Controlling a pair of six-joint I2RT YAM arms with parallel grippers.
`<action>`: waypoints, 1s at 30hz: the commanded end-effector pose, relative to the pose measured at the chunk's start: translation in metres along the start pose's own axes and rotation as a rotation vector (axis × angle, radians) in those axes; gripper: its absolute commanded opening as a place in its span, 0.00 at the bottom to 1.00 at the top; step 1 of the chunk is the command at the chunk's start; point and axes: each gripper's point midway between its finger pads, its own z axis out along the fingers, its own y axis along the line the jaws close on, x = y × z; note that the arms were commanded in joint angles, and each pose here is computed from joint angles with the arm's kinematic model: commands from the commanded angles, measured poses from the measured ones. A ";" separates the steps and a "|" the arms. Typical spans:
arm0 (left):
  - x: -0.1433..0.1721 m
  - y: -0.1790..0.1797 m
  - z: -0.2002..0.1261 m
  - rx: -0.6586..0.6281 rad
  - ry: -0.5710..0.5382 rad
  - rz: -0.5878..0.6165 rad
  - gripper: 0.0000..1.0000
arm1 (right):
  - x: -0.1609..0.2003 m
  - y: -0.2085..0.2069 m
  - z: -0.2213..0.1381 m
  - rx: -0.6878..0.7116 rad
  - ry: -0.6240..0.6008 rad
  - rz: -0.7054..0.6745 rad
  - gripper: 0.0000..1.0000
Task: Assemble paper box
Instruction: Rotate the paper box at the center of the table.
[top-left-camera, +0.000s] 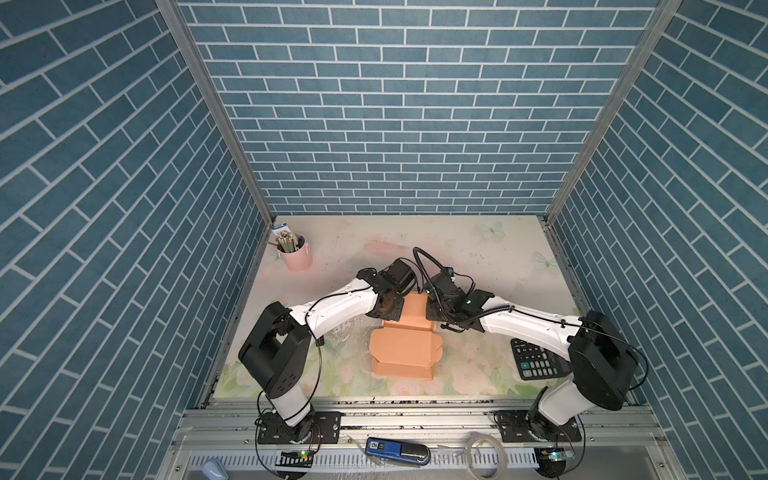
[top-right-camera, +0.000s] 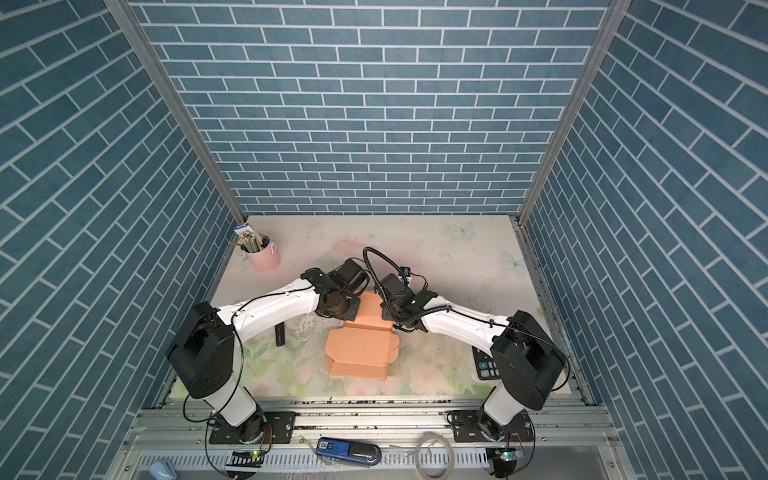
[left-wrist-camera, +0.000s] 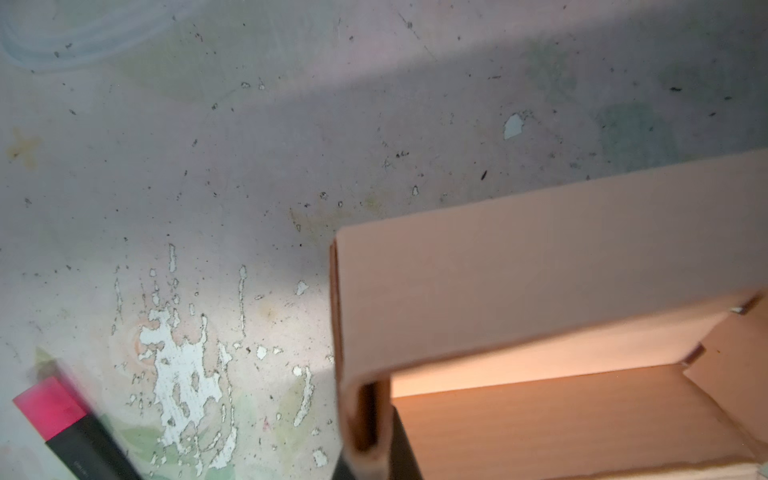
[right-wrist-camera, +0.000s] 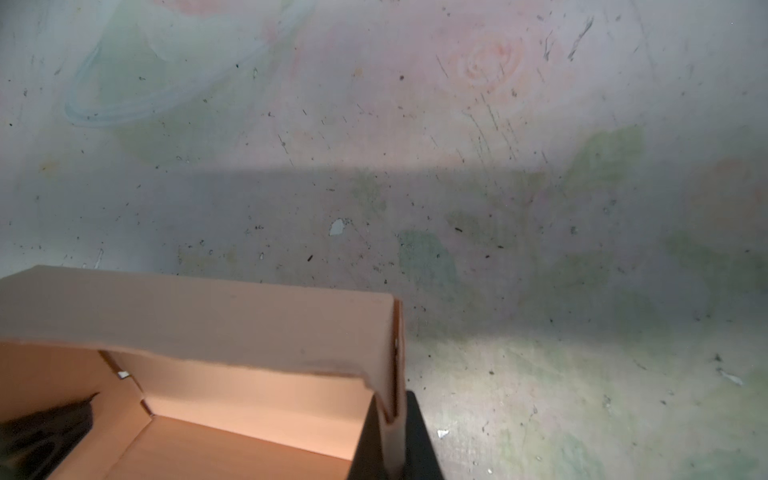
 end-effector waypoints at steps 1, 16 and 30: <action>0.007 -0.010 0.003 -0.009 0.046 0.069 0.10 | 0.002 0.012 0.004 -0.087 0.049 0.102 0.00; 0.018 -0.010 0.030 -0.136 0.098 0.144 0.12 | 0.010 -0.001 0.016 -0.083 0.078 0.224 0.00; 0.011 -0.004 0.037 -0.198 0.099 0.189 0.19 | 0.020 -0.015 0.036 0.005 0.088 0.286 0.00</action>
